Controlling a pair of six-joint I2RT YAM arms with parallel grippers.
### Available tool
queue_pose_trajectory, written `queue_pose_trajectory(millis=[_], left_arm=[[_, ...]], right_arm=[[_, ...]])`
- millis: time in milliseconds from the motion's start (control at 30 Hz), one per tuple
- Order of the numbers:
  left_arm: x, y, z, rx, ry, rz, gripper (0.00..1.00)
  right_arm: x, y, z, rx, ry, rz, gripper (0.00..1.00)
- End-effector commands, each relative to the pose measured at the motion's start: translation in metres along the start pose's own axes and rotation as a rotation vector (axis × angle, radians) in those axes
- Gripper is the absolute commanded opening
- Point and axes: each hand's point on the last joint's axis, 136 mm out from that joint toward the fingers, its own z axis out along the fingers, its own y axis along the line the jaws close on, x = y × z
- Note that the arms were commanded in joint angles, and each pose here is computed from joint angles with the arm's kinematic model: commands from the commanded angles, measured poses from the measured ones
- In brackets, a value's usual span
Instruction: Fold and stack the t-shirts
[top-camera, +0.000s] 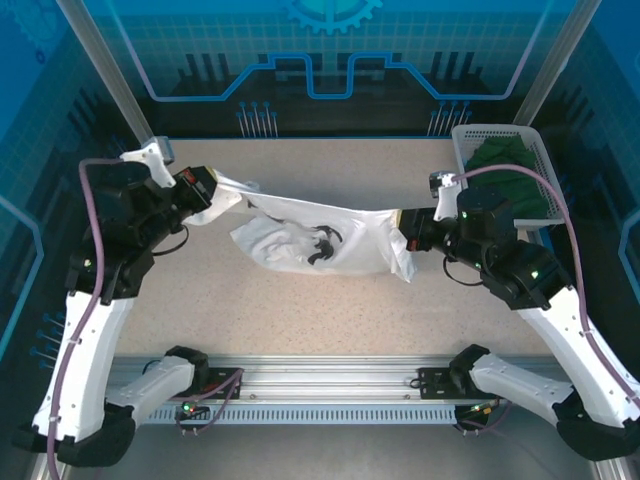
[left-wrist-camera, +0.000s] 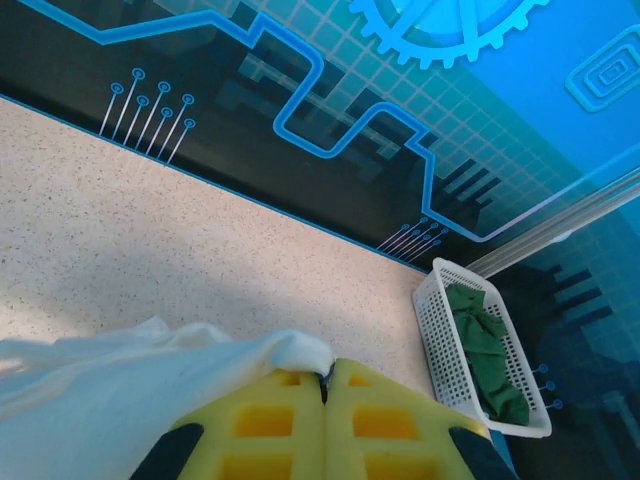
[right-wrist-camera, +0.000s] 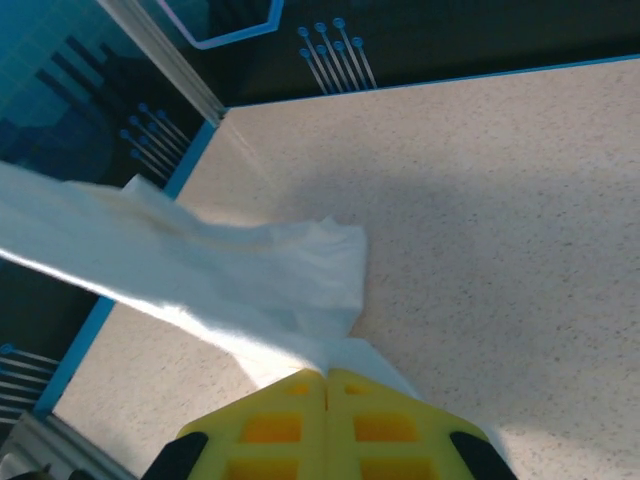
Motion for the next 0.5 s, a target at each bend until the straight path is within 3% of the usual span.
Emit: queue_pose_trajectory(millis=[0, 167, 300, 400, 467], left_arm=[[0.006, 0.02, 0.03, -0.102, 0.044, 0.013, 0.0], [0.001, 0.041, 0.096, -0.192, 0.102, -0.05, 0.0], [-0.026, 0.042, 0.171, -0.195, 0.141, -0.062, 0.0], [-0.066, 0.014, 0.212, -0.109, 0.152, -0.019, 0.0], [-0.103, -0.023, 0.207, -0.018, 0.084, 0.034, 0.0]], right_arm=[[-0.002, -0.013, 0.028, 0.101, 0.038, -0.044, 0.0], [-0.025, -0.033, 0.094, 0.142, 0.109, -0.006, 0.0], [-0.076, -0.061, 0.151, 0.17, 0.109, 0.054, 0.0], [-0.133, -0.069, 0.181, 0.142, 0.089, 0.093, 0.0], [-0.177, -0.058, 0.174, 0.106, 0.021, 0.073, 0.0]])
